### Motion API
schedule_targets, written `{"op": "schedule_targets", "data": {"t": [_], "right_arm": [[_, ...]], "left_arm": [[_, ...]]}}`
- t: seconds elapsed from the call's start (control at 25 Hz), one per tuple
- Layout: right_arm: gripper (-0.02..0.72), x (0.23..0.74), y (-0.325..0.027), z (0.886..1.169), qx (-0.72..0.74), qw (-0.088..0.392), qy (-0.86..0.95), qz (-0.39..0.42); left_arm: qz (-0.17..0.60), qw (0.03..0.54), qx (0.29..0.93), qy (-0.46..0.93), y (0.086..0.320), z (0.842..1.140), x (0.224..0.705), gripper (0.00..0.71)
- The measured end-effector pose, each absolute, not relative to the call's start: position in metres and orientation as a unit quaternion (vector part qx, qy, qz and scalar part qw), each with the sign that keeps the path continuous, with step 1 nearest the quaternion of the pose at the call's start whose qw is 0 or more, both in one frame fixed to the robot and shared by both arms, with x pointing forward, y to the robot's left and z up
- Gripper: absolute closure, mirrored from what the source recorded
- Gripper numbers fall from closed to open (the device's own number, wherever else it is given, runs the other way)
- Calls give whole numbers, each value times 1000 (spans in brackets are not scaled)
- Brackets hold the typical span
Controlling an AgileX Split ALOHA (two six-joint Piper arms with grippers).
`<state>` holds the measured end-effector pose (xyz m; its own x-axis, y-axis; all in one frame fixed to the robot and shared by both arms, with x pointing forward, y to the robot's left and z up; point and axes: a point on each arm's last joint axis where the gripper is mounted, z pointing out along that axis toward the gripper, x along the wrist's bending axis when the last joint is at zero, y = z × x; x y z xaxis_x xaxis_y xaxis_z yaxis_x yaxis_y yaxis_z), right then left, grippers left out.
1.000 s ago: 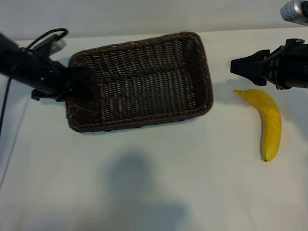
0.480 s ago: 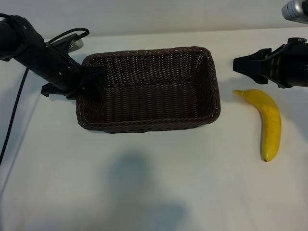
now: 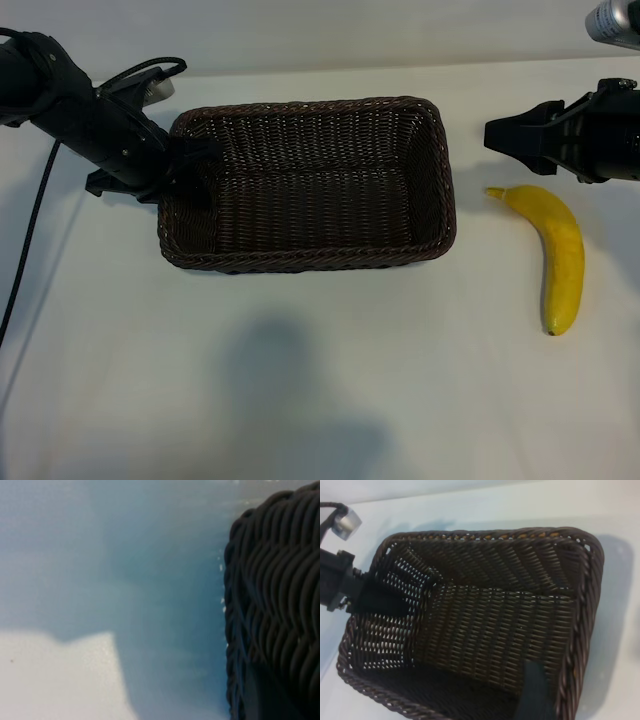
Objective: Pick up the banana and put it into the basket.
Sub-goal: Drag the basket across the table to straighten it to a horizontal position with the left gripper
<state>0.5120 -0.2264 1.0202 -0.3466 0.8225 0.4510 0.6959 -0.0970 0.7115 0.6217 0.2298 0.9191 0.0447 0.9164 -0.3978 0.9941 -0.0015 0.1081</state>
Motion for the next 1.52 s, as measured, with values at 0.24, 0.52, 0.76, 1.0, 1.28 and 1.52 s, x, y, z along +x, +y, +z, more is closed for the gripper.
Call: {"op": "schedule_targets", "data": {"t": [0.24, 0.52, 0.76, 1.0, 1.28, 1.52], "right_arm": [[190, 512, -226, 1020, 567, 66, 669, 476], [190, 512, -226, 1020, 566, 64, 669, 476], [190, 512, -226, 1020, 566, 63, 670, 477], [190, 512, -226, 1020, 566, 63, 670, 477], [190, 512, -226, 1020, 566, 63, 670, 477], [190, 512, -226, 1020, 566, 63, 670, 476]], "left_arm": [[-107, 181, 700, 682, 229, 919, 622, 552], [-101, 179, 704, 680, 230, 920, 622, 340], [-98, 178, 706, 679, 230, 920, 623, 141], [-95, 170, 710, 676, 232, 919, 622, 127], [-95, 172, 713, 672, 232, 932, 618, 131], [-69, 160, 721, 671, 238, 960, 610, 131]]}}
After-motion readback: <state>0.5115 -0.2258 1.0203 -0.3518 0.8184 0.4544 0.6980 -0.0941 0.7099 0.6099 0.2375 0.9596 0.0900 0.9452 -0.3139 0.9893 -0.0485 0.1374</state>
